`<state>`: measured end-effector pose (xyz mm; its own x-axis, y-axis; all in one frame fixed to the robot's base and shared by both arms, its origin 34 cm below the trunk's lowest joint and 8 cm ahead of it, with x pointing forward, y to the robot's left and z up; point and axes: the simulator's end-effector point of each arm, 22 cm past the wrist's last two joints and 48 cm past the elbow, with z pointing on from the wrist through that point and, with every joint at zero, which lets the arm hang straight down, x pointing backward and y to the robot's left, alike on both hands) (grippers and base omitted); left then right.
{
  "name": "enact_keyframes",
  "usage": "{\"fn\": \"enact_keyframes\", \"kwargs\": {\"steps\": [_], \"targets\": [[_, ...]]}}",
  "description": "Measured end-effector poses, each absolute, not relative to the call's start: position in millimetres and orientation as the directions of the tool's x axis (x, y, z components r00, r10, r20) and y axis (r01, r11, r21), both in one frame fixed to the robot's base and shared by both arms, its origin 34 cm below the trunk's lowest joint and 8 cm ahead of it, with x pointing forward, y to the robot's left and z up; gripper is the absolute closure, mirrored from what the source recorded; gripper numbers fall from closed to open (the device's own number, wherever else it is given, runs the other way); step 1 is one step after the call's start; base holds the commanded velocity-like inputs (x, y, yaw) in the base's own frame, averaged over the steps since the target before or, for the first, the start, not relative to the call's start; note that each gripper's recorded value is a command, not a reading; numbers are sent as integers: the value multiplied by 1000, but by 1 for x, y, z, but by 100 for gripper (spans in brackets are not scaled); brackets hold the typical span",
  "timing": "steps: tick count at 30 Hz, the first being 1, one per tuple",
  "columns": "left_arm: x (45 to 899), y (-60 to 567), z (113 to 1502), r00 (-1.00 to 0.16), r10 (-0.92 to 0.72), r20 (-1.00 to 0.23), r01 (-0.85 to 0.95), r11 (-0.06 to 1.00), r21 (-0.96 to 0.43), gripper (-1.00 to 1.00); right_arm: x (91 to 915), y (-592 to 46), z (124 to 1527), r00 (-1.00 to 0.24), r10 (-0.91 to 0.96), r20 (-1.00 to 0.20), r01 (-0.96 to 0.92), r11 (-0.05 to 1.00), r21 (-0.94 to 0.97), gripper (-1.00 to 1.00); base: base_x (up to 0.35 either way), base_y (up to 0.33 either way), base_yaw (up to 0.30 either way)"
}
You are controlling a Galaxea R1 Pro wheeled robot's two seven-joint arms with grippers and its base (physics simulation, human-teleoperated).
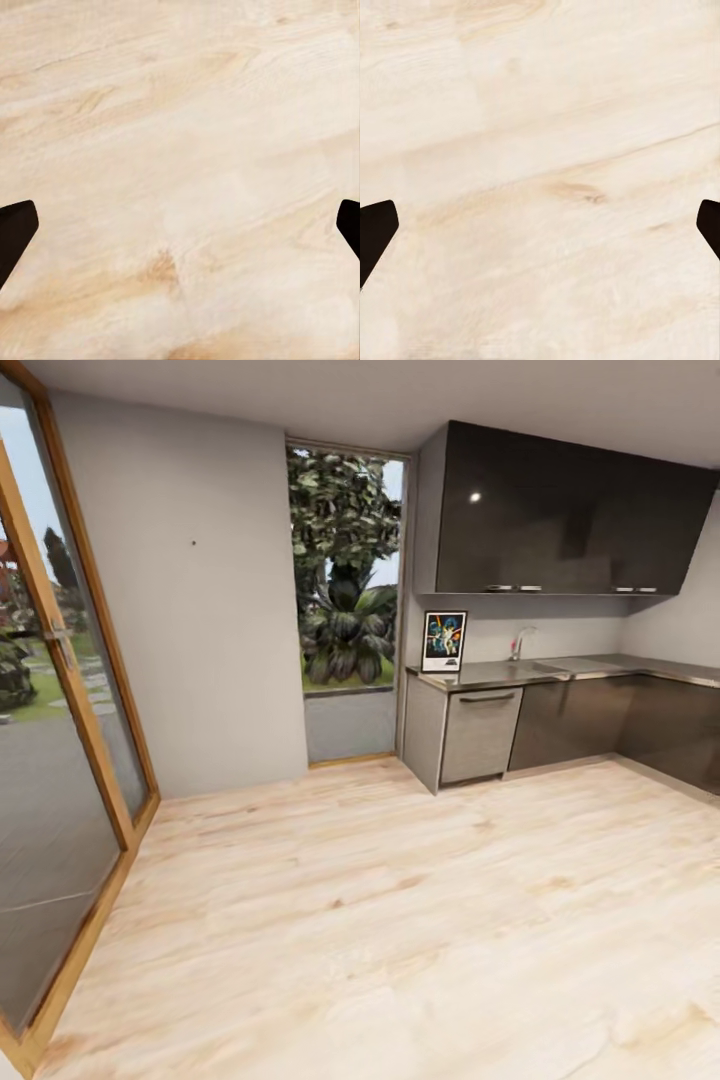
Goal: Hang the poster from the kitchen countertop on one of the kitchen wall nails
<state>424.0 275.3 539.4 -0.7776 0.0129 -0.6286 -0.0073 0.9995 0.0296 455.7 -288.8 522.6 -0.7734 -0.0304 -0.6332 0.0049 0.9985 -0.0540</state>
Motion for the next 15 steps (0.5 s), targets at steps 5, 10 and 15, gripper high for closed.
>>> {"fn": "enact_keyframes", "kwargs": {"steps": [5, 10, 15], "targets": [[424, 275, 539, -778, 13, -629, -7, 1000, 30, -100, 456, -289, 523, -773, -30, -633, 5, 999, -54, -100, 335, 135, -290], [424, 275, 539, -778, 13, -628, -7, 1000, 30, -100, 456, -289, 523, -773, -30, -633, 6, 999, -54, -100, 335, 136, -299], [424, 275, 539, -778, 13, -628, -7, 1000, 30, -100, 456, -289, 523, -773, -29, -633, 6, 999, -54, -100, 335, 136, -300]]}}
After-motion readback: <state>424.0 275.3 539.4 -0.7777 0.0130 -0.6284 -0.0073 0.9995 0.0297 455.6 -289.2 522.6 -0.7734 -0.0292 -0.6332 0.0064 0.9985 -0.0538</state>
